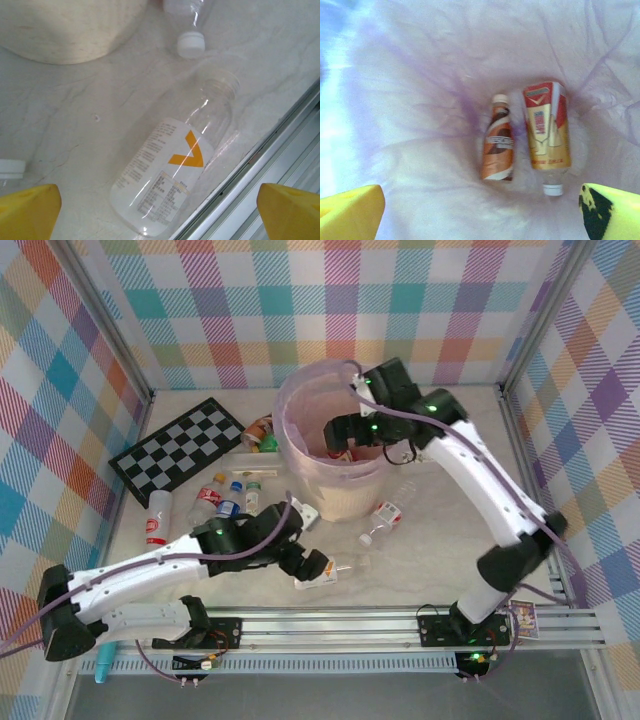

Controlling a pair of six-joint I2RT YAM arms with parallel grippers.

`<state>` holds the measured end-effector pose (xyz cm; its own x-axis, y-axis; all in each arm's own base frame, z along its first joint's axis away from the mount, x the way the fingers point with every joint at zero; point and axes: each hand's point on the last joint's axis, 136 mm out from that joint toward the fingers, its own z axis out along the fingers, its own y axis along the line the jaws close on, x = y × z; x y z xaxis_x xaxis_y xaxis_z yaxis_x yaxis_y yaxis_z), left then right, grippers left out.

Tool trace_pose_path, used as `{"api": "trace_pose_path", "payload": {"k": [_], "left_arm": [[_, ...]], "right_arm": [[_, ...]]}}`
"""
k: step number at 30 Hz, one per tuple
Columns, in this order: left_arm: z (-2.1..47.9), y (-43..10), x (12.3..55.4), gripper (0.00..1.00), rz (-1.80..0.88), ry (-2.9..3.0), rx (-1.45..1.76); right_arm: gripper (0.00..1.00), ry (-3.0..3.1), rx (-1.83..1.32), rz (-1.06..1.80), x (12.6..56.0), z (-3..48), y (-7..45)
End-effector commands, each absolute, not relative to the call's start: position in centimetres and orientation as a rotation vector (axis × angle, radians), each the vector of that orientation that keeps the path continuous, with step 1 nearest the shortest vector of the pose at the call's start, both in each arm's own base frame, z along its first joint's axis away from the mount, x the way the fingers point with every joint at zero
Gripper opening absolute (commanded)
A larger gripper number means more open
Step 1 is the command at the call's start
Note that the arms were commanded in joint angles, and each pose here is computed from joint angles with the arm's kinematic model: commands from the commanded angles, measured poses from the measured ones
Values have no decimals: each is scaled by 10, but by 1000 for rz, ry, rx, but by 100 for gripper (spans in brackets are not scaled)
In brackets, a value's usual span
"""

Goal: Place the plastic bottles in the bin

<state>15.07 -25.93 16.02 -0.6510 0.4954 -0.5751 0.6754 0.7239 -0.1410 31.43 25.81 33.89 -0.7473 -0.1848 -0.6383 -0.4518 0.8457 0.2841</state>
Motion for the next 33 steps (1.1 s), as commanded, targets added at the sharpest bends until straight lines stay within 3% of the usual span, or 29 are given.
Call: {"api": "trace_pose_path", "payload": {"k": [1, 8, 15, 22, 33], "left_arm": [[148, -269, 151, 100, -410, 2369, 984], [124, -279, 151, 100, -365, 2329, 1053], [89, -283, 134, 100, -333, 2375, 1198], [65, -287, 127, 100, -296, 2414, 1287], [45, -286, 133, 81, -206, 2429, 1306]], "right_arm": [[99, 2321, -453, 780, 282, 377, 261], [99, 2191, -364, 918, 239, 406, 235], [99, 2202, -137, 690, 227, 395, 168], [99, 2251, -52, 591, 223, 381, 138], [99, 2298, -19, 586, 231, 355, 135]]}}
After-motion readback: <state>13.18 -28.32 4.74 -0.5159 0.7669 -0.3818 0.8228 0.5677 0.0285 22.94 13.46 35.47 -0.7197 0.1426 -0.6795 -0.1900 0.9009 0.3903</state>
